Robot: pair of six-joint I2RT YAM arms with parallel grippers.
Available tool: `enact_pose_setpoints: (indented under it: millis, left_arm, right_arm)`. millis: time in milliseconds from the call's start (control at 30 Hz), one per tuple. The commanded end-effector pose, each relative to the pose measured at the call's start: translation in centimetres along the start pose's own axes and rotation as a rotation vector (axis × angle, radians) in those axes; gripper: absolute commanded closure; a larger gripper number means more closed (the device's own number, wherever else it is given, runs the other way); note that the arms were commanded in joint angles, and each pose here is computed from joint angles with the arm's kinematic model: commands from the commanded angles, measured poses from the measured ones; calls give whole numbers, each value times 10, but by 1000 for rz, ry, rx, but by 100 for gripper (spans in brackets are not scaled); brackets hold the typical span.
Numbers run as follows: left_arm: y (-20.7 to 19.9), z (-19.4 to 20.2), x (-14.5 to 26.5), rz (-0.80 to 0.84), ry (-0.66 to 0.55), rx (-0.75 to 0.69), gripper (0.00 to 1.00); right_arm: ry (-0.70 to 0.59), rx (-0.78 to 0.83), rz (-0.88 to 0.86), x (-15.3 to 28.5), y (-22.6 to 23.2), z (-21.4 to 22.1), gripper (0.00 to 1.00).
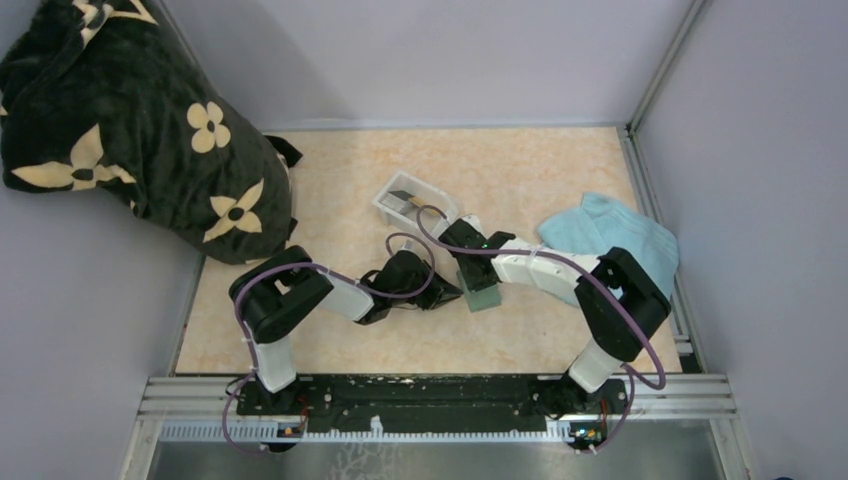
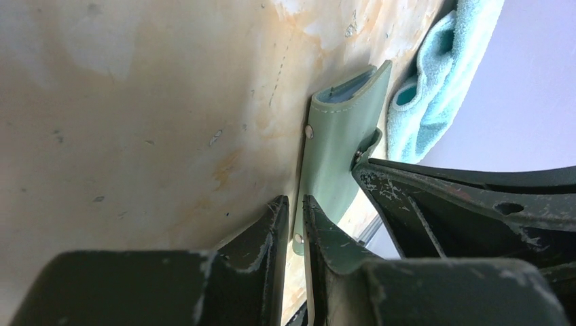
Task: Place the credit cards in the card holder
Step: Close the card holder at the center of the board.
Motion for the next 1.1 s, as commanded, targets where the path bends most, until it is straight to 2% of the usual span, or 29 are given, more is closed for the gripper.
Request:
enact_pose_setpoints:
  millis: [0, 500, 1067]
  left_arm:
    - [63, -1, 5, -307, -23, -77, 78]
    - [54, 1, 8, -356, -25, -162, 78]
    - [-18, -12, 0, -335, -121, -387, 77]
  right_arm:
    - [-43, -78, -68, 2, -3, -7, 100]
    - [-14, -253, -199, -18, -26, 7, 100]
    - [97, -387, -291, -48, -30, 13, 100]
Point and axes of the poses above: each gripper's point midway between its finger pads, its own x axis back along the fingers, its own y axis along the line the jaws close on, z = x × y, the point moved 8 cm from there along x, back along the fingers, and after that the axes turned 7 degrees about x, right-handed, at the moved point
